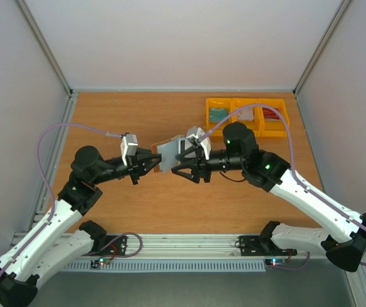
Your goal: Take the credit cards out of the card holder
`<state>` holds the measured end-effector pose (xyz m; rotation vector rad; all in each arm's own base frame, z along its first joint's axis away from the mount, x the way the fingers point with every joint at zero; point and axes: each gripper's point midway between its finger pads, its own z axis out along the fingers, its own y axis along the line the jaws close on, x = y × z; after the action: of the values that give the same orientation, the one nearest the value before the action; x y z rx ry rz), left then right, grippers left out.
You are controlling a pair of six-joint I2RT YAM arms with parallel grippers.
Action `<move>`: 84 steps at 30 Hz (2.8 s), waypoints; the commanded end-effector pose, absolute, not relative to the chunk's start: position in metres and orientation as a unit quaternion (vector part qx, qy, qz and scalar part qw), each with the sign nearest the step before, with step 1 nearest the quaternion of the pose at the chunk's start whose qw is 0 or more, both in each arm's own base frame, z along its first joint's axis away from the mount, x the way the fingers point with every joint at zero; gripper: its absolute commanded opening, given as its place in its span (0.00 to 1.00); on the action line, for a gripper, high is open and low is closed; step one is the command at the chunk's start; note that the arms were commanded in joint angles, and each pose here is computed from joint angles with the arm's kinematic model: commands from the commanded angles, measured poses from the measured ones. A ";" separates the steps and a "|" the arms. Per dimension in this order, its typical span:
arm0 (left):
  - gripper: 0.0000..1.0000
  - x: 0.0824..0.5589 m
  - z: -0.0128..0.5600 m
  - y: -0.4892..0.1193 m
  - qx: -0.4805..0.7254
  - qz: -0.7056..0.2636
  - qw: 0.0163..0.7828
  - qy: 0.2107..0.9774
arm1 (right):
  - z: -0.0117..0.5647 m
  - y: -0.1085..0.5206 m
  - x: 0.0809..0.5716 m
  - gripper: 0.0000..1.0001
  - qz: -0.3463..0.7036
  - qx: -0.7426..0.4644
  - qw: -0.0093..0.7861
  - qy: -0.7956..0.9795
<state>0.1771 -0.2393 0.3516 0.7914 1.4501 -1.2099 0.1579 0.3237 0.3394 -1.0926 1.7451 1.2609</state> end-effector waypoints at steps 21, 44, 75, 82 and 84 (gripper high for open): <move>0.00 0.144 0.361 -0.240 0.381 -0.538 0.520 0.544 | 0.363 0.250 0.150 0.87 0.266 -0.548 0.400 0.685; 0.72 0.203 0.338 -0.202 0.195 -0.460 0.559 0.661 | 0.346 0.255 0.165 0.01 0.363 -0.424 0.362 0.746; 0.23 0.172 0.331 -0.232 0.271 -0.541 0.492 0.626 | 0.365 0.316 0.120 0.01 0.507 -0.512 0.251 0.646; 0.31 0.142 0.343 -0.245 0.337 -0.575 0.467 0.581 | 0.375 0.319 0.114 0.01 0.530 -0.525 0.253 0.616; 0.28 0.135 0.344 -0.249 0.353 -0.583 0.458 0.570 | 0.377 0.320 0.115 0.01 0.532 -0.524 0.258 0.613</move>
<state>0.1448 -0.2416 0.3436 0.7975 1.4413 -1.3979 0.1361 0.3154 0.3422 -1.3363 1.9005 1.3265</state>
